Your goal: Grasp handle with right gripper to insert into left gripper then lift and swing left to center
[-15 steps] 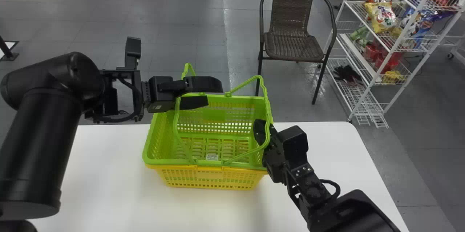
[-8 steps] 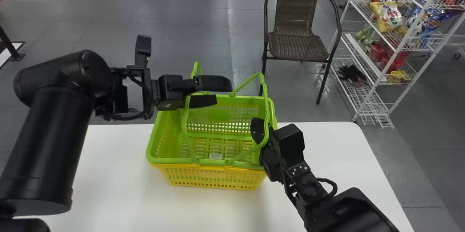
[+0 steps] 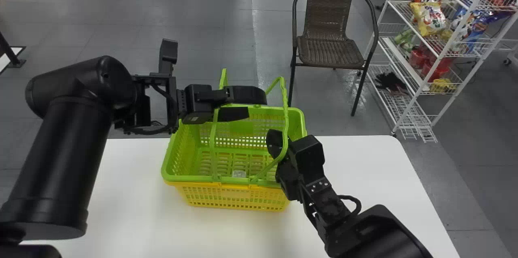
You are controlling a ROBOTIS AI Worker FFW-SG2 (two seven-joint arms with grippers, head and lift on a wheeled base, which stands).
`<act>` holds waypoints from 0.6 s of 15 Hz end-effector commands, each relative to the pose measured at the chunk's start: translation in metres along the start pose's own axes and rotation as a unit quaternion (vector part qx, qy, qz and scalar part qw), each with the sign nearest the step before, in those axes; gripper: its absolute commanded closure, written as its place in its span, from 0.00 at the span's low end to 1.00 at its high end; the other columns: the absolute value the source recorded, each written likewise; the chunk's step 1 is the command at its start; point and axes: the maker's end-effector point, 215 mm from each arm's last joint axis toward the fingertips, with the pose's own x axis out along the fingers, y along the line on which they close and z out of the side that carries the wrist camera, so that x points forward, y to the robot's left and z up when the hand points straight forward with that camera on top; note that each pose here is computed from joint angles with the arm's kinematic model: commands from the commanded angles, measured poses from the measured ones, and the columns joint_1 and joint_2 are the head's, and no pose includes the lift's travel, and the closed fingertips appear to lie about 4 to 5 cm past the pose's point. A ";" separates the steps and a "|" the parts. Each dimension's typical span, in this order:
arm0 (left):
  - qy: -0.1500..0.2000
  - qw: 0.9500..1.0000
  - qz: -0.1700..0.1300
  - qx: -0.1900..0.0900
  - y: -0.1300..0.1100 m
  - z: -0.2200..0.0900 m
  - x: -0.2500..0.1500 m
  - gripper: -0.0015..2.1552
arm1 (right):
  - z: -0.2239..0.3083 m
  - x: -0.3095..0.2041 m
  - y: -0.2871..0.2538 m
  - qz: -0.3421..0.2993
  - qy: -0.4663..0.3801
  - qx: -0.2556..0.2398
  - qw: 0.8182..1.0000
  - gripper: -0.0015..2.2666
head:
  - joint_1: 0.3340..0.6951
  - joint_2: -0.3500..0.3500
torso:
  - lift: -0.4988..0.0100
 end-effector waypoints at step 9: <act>0.001 1.000 -0.001 0.000 0.000 -0.001 0.001 0.06 | 0.013 0.004 0.045 0.030 -0.008 -0.012 0.999 0.93 | 1.00 0.46 | 0.98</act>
